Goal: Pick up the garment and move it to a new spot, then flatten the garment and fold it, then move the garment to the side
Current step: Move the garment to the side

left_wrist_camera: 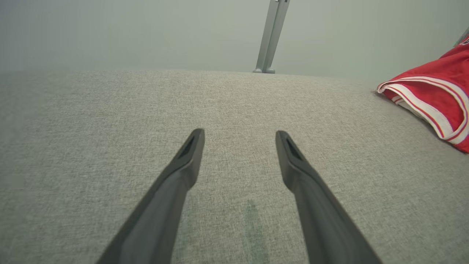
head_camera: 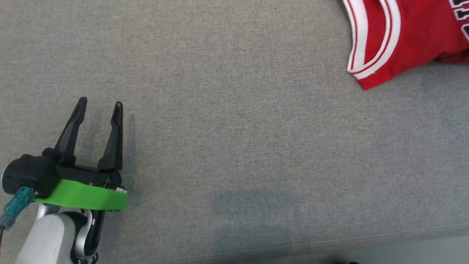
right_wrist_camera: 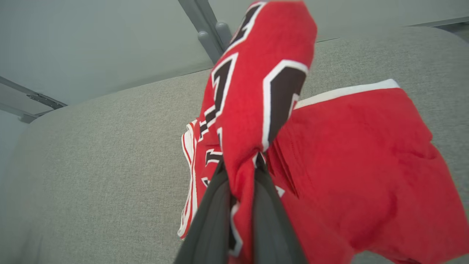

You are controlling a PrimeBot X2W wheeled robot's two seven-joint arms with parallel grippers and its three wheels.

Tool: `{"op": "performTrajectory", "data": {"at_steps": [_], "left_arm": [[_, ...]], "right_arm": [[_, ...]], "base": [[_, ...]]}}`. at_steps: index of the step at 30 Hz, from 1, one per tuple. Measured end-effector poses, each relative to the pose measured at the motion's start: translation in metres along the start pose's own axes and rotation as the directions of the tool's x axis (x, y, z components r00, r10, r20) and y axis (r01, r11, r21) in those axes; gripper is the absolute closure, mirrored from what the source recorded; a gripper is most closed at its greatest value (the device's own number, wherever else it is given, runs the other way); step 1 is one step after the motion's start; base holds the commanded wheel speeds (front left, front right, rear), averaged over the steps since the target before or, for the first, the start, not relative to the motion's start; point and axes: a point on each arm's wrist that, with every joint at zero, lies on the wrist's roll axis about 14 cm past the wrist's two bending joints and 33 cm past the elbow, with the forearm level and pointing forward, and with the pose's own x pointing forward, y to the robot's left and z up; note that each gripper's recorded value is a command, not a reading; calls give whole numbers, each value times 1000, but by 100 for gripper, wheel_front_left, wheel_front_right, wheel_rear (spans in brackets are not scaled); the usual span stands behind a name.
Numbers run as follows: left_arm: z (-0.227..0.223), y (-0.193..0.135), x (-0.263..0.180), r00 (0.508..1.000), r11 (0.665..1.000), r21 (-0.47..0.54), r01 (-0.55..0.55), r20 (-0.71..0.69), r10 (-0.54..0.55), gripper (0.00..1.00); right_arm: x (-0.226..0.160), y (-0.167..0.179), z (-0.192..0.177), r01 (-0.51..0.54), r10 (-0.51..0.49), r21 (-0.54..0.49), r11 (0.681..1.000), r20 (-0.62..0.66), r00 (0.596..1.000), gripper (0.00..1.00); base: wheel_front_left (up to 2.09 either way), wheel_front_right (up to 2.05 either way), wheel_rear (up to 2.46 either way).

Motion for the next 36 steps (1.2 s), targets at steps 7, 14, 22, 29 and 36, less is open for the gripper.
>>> {"op": "performTrajectory", "data": {"at_steps": [7, 14, 22, 29, 36], "left_arm": [[-26, -4, 15, 997, 999, -17, 28, -67, -29, 0], [-52, -5, 15, 988, 999, -35, 37, -146, -41, 0], [-54, 8, 14, 988, 1000, -21, 5, -153, -8, 0], [-49, 20, 11, 990, 1000, 0, -32, -139, 31, 0], [-39, 15, 10, 993, 1000, 5, -24, -113, 24, 0]], "right_arm": [[-3, -58, 14, 164, -164, 18, 986, 21, 986, 100], [0, -115, 13, 348, -347, -34, 937, 27, 937, 100], [9, -150, 9, 485, -473, -154, 861, 110, 874, 0], [32, -136, -41, 447, -443, -157, 881, 63, 894, 0], [12, -148, -43, 491, -483, -148, 858, 91, 871, 0]], "base": [[0, 0, 0], [0, 0, 0], [0, 0, 0], [0, 0, 0], [0, 0, 0]]}}
